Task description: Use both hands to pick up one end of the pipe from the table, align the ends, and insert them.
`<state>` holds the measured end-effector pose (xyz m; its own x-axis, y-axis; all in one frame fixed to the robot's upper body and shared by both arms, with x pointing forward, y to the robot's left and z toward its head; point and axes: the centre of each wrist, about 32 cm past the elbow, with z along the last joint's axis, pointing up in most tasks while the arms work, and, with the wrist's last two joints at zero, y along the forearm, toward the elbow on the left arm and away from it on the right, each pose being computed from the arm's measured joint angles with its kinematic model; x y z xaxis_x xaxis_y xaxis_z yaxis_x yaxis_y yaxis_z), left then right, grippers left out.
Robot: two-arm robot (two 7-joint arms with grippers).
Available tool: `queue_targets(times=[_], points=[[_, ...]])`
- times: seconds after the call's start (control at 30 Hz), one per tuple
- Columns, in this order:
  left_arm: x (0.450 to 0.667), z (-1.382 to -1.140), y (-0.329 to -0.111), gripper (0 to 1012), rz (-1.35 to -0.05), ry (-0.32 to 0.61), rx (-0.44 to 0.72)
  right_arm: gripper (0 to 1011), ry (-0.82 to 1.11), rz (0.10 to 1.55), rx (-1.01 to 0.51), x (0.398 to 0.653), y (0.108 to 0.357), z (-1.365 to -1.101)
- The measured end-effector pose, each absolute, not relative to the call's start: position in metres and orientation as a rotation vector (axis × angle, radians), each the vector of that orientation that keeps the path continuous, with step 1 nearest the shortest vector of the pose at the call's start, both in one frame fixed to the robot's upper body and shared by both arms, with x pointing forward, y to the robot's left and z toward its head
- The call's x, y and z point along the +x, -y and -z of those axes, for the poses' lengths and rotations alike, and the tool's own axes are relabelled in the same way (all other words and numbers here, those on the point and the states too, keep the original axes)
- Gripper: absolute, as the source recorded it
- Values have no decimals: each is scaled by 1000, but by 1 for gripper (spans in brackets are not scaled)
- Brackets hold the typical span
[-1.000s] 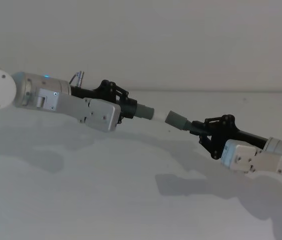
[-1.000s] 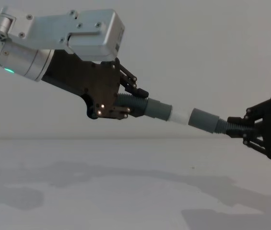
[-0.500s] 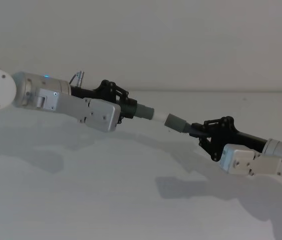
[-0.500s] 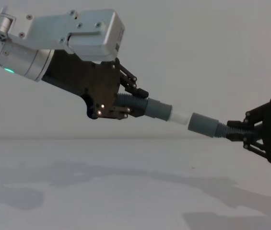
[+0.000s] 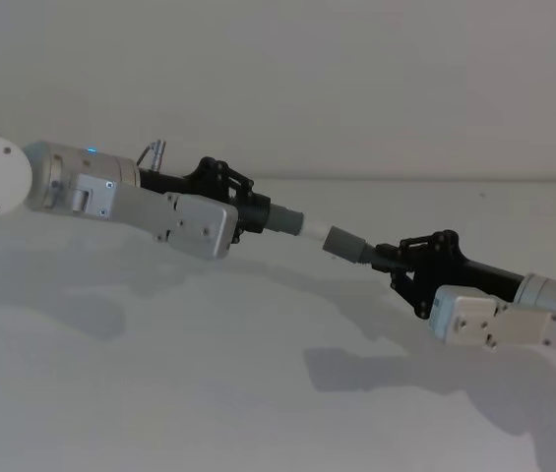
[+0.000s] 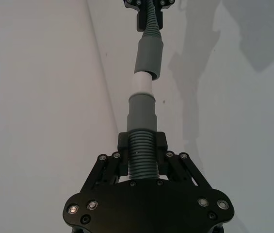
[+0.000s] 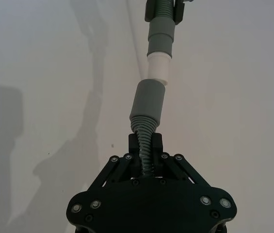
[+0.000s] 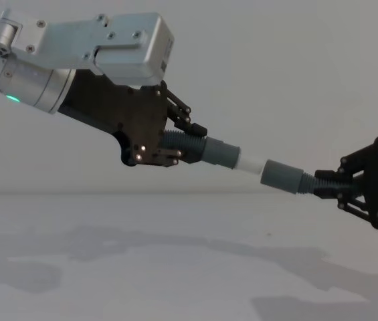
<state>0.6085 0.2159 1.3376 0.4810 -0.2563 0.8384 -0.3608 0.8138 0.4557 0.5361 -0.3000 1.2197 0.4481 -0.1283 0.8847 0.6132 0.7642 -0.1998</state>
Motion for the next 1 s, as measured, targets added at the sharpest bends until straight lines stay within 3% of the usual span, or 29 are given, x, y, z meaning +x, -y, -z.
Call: queue_targets(times=[1.0], points=[[608, -1338, -216, 305, -69, 1088, 650, 119, 966, 506, -526, 534, 294, -1226]])
